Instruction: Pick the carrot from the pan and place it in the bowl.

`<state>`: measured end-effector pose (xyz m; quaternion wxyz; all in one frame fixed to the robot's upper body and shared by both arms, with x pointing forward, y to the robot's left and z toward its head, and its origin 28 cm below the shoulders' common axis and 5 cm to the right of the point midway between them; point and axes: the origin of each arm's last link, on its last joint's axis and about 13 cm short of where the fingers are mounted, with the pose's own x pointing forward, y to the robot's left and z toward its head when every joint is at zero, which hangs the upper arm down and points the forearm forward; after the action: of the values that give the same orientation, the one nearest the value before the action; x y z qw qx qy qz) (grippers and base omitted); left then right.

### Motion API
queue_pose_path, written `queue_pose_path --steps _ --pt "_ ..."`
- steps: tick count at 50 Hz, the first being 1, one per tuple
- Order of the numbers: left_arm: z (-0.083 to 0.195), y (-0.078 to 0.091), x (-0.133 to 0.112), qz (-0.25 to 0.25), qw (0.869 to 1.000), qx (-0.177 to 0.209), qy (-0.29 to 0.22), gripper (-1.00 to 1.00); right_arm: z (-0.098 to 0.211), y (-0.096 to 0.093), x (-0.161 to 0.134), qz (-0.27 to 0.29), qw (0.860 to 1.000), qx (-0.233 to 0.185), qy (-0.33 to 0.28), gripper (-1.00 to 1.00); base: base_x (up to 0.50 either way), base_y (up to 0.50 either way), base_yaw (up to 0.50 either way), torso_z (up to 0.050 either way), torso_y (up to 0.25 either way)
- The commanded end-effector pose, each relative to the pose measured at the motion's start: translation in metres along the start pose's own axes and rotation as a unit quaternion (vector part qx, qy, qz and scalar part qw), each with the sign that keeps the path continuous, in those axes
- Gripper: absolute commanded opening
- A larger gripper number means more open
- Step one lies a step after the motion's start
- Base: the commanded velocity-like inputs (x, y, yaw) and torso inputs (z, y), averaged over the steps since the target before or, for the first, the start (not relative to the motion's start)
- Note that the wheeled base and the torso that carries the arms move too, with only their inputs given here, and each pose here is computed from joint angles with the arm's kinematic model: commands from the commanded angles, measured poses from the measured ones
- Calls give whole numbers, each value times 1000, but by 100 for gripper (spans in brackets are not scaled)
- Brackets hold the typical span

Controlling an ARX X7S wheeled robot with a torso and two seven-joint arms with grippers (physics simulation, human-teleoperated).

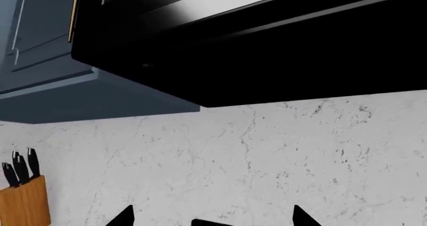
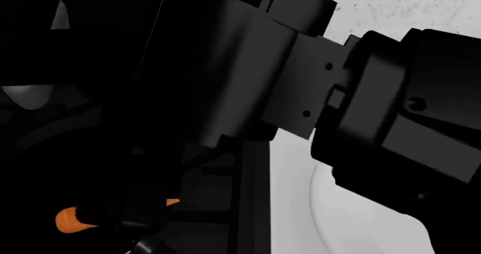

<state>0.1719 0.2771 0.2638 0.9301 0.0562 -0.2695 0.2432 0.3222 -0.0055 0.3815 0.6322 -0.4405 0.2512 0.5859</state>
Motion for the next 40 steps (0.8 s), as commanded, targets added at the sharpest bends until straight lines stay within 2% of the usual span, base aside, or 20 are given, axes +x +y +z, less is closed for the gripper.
queue_pose_path --steps 1,12,40 --pt "-2 4 -2 8 1000 4 2 100 8 -5 8 7 1000 -22 5 100 0 0 0 0 0" --pt "-5 5 -2 13 1000 7 6 100 8 -9 17 9 999 -42 27 100 0 0 0 0 0" --pt "-8 7 -3 23 1000 13 11 100 12 -18 32 19 997 -63 28 100 0 0 0 0 0"
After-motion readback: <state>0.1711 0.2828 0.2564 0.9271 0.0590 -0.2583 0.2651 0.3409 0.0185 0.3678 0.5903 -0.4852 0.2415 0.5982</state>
